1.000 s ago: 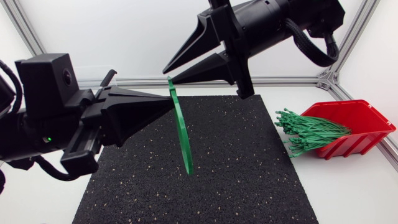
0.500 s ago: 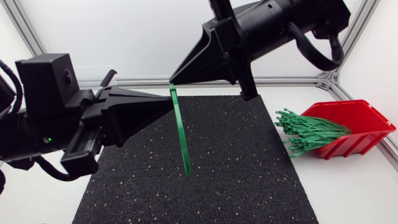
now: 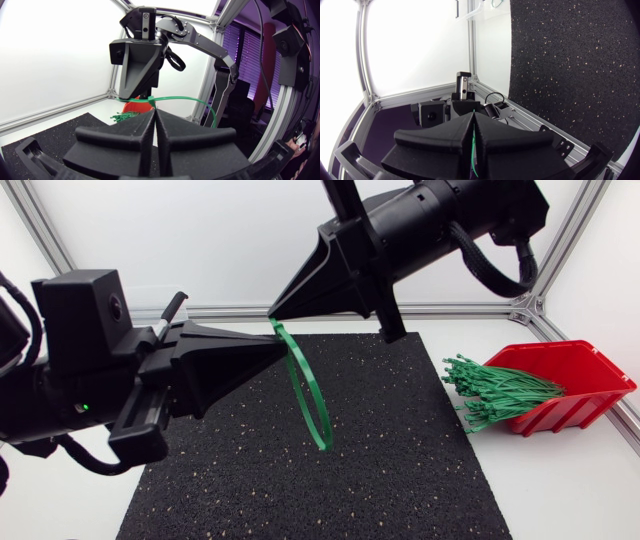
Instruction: Take a green cable tie from the red box, thread the tail through the head to close it, then place it in the transparent bin on the left.
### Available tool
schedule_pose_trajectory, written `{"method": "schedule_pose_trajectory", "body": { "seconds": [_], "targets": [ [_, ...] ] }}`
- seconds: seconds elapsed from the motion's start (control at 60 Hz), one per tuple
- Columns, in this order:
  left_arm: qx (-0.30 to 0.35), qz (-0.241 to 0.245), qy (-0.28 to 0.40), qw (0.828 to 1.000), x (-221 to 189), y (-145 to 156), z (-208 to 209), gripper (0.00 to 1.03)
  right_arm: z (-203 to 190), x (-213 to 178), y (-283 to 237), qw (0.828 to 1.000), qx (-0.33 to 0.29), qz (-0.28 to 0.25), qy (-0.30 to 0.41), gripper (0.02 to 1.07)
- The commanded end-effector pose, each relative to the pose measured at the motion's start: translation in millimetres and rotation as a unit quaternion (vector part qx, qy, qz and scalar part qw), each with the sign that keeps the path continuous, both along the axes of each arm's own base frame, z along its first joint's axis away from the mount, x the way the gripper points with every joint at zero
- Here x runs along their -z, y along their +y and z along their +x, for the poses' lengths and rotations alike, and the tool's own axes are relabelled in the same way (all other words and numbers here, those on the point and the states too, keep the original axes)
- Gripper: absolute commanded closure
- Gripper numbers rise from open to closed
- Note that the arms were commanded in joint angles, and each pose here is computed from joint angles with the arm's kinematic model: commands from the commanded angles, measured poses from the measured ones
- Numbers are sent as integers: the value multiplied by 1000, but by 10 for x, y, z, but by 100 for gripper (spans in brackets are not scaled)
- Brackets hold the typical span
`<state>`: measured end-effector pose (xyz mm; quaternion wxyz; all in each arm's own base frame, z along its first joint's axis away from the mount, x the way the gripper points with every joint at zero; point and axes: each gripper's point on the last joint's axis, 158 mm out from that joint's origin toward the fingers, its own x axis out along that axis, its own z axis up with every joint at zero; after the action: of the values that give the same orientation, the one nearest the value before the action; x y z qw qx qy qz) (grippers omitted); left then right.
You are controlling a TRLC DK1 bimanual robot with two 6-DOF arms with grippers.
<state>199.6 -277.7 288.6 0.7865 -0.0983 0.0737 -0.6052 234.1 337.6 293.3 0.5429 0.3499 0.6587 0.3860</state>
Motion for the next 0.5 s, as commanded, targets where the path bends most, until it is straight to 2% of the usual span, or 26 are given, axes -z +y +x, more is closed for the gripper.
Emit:
{"method": "schedule_pose_trajectory", "body": {
  "seconds": [0.0, 0.1, 0.35, 0.45, 0.483],
  "targets": [
    [39, -7, -23, 999, -90, -50, -221, 100, 180, 191, 74, 1000, 11, -13, -1, 101],
    [39, -6, -22, 999, -85, -56, -217, 100, 135, 213, 89, 1000, 5, -15, 0, 101],
    [16, 1, -11, 1000, -48, 14, -63, 100, -149, -69, 24, 1000, -8, 0, -24, 101],
    [1, 5, -2, 1000, -31, 62, 43, 100, -123, -83, -59, 1000, 2, -5, -21, 86],
    [-2, 7, 3, 1000, -21, 67, 74, 100, -87, -84, -96, 1000, 6, -6, -23, 73]
  ]
}}
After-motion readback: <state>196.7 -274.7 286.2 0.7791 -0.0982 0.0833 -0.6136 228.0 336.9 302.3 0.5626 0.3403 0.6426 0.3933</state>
